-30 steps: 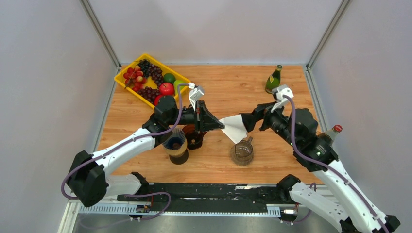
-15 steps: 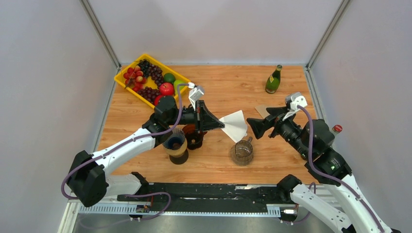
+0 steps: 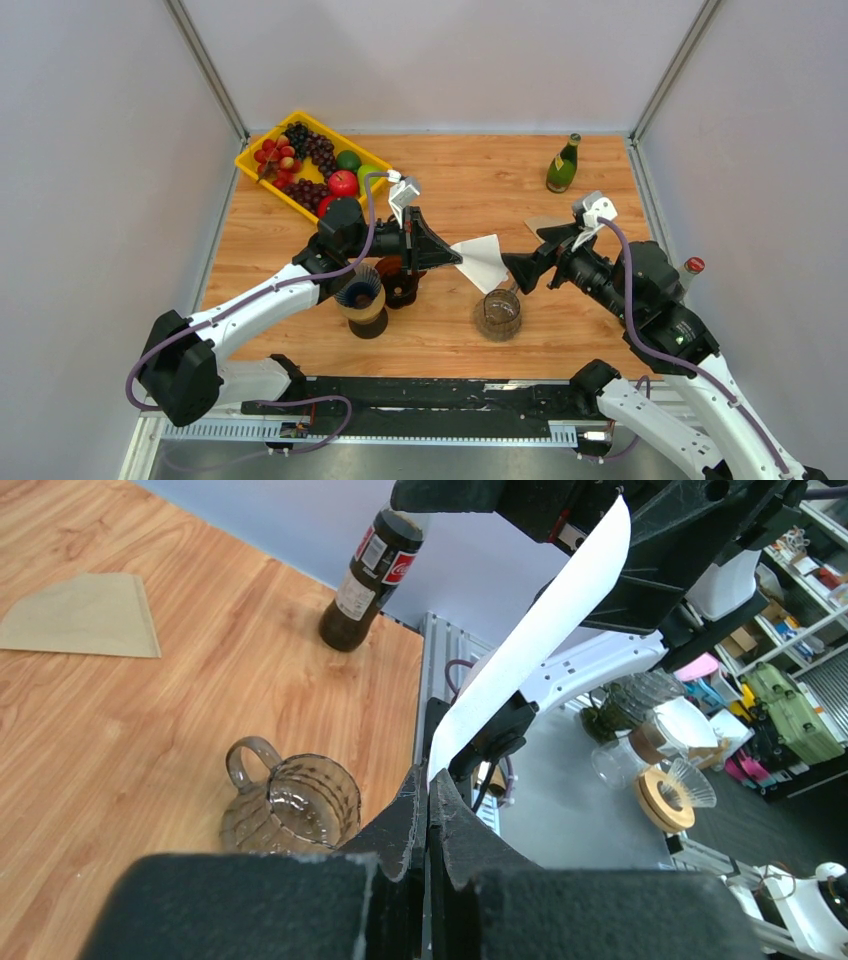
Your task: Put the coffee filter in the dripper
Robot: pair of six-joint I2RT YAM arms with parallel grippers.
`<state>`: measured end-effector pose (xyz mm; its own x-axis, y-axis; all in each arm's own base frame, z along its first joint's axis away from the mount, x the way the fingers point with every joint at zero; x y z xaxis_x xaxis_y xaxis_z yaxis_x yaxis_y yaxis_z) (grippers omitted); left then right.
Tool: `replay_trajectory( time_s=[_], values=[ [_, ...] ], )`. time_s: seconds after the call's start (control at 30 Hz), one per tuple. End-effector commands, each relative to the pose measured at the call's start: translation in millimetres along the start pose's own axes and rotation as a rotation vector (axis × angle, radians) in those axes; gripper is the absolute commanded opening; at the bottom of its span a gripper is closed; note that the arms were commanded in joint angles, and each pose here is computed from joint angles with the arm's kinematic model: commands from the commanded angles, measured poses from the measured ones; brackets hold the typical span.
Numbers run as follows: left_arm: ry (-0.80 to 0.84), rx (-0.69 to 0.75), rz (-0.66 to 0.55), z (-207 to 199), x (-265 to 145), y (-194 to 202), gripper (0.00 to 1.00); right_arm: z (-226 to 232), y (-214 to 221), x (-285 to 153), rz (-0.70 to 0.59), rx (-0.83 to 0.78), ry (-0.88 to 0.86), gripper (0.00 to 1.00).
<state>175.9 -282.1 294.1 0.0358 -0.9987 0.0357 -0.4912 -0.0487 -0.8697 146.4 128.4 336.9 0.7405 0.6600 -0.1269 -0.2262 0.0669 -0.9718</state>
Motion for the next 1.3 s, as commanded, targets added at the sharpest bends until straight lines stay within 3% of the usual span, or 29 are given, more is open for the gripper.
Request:
replay_trajectory(
  time_s=[0.0, 0.2, 1.0, 1.27],
  values=[
    [0.012, 0.063, -0.035, -9, -1, -13, 0.0, -5, -14, -9, -0.066, -0.008, 0.064, 1.0],
    [0.019, 0.066, -0.043, -10, 1, -17, 0.0, -16, -11, -12, -0.056, 0.002, 0.161, 1.0],
    [0.002, 0.05, -0.041, -4, 4, -16, 0.0, -4, -10, -15, -0.04, -0.006, 0.057, 1.0],
    [0.005, 0.041, -0.034, -2, 5, -15, 0.0, 17, -1, -2, 0.018, -0.021, -0.15, 1.0]
  ],
)
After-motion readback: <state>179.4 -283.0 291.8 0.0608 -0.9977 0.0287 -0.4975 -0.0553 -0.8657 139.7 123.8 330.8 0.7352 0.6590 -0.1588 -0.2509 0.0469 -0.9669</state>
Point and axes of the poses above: each gripper's point midway between its finger pads, its own x axis out along the fingers, its own z axis along the line the jaws close on, y = z × x, the point moved 6 cm from there along -x, back along the fingers, and after that the axes turned 1 degree about x, right-handed, at the moved point
